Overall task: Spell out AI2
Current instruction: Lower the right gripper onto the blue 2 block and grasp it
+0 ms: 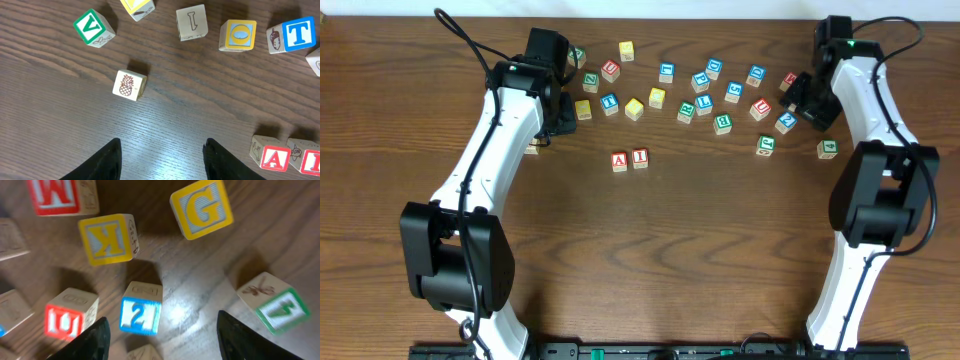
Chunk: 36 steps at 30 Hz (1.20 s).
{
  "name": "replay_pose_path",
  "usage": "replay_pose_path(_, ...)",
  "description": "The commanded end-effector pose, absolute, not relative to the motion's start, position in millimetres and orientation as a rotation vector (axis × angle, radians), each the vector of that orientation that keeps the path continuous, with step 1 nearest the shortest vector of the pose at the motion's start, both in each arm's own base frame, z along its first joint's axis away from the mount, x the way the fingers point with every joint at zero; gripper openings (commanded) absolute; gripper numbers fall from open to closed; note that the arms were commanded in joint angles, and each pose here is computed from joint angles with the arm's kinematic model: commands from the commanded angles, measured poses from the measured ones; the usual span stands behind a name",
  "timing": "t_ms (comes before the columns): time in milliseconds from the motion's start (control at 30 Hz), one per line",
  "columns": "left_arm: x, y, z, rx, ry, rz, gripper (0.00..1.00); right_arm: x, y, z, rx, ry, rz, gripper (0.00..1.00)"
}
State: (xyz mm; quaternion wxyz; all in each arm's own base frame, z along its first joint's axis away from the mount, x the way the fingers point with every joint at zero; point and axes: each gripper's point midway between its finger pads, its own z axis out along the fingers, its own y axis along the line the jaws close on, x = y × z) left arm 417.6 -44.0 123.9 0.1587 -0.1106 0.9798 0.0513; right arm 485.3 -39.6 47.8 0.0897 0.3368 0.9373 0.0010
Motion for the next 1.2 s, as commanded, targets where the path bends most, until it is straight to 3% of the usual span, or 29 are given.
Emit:
replay_pose_path(0,417,-42,124,-0.299,2.804,0.164,0.52,488,-34,34,1.011,2.804,0.008,0.59)
replay_pose_path(600,417,-42,124,-0.299,2.804,0.164,0.52,490,-30,14,1.005,2.814,0.016,0.52)
replay_pose_path(1167,417,-42,124,-0.299,2.804,0.164,0.52,480,-20,8,0.995,2.863,0.014,0.31)
